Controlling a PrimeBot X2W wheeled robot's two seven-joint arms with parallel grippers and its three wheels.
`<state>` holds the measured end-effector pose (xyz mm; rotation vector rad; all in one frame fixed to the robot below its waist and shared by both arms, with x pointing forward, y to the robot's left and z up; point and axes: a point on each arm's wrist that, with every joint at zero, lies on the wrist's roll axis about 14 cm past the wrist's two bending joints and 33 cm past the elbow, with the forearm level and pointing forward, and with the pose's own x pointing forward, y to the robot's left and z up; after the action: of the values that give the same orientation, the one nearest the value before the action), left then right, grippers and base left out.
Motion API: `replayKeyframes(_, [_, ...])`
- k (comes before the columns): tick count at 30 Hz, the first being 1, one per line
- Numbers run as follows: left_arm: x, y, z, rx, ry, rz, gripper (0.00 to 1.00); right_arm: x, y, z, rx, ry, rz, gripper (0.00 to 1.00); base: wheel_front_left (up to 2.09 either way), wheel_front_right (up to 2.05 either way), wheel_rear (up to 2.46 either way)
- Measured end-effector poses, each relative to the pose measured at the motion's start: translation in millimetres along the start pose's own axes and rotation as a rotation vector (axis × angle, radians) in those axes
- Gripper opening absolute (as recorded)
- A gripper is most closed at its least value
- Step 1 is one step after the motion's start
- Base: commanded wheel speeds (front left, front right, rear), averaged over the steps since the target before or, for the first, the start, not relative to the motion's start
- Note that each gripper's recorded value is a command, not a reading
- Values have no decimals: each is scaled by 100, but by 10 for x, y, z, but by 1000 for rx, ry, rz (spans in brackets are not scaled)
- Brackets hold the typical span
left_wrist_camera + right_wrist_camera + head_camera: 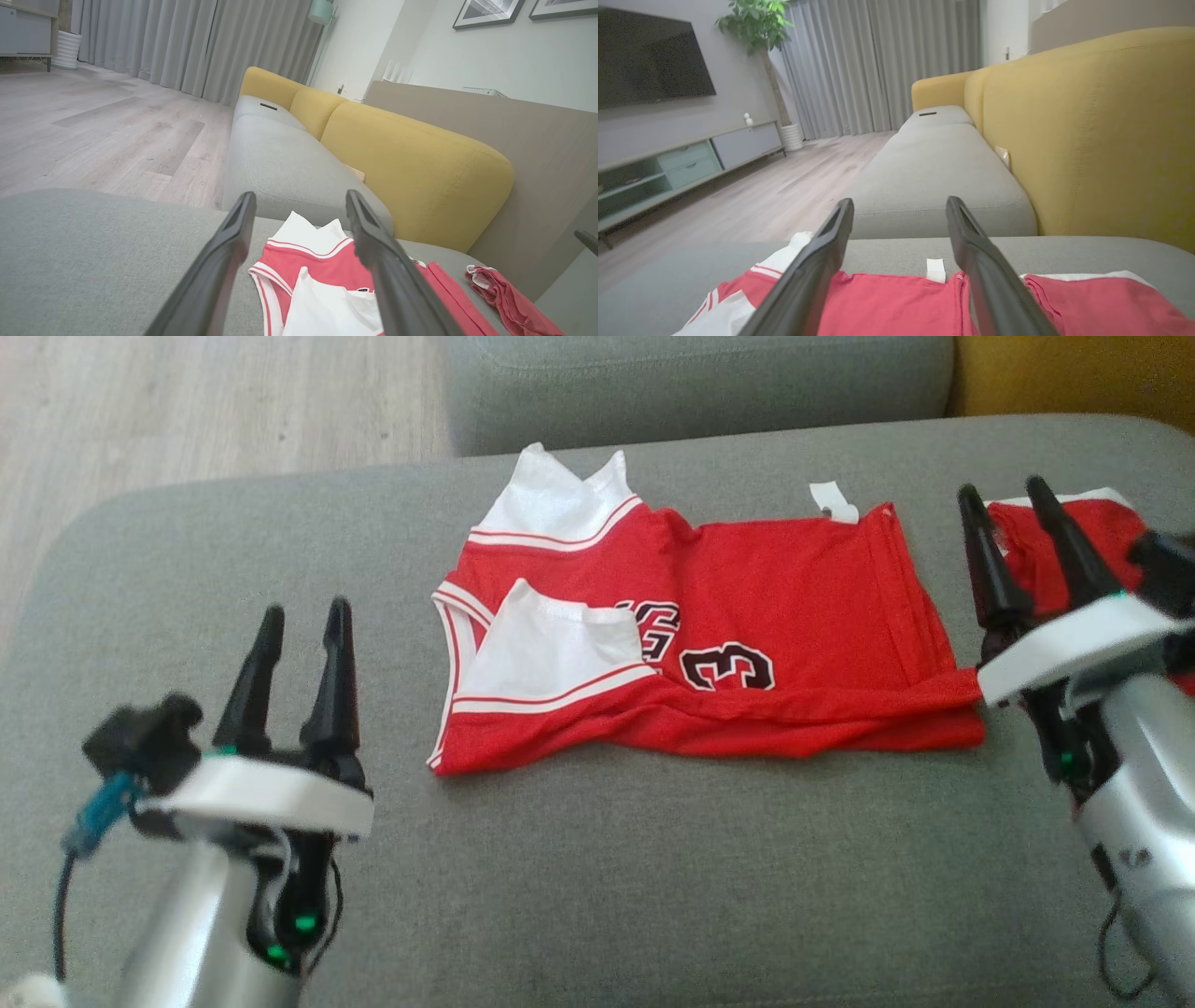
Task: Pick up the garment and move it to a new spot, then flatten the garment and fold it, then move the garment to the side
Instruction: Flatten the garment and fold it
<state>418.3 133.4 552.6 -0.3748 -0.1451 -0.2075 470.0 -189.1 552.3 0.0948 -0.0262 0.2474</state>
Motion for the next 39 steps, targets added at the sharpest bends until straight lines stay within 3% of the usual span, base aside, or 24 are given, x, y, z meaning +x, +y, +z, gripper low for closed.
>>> replayKeyframes(9, [-342,-8,-106,-9,-13,49,100,-459,48,-325,127,-26,-108,100,0,0,0])
replayKeyframes(16, [-433,25,-256,14,30,51,100,-788,232,-618,152,6,-147,100,0,0,0])
replayKeyframes(21, [-395,-26,-428,-6,79,32,100,-798,219,-565,146,-19,-165,100,0,0,0])
replayKeyframes(31, [-239,-318,-1344,46,368,-96,100,-812,81,-593,123,9,-199,100,0,0,0])
replayKeyframes(39, [-130,11,-1818,179,551,34,100,-883,-51,-671,125,36,-246,100,0,0,0])
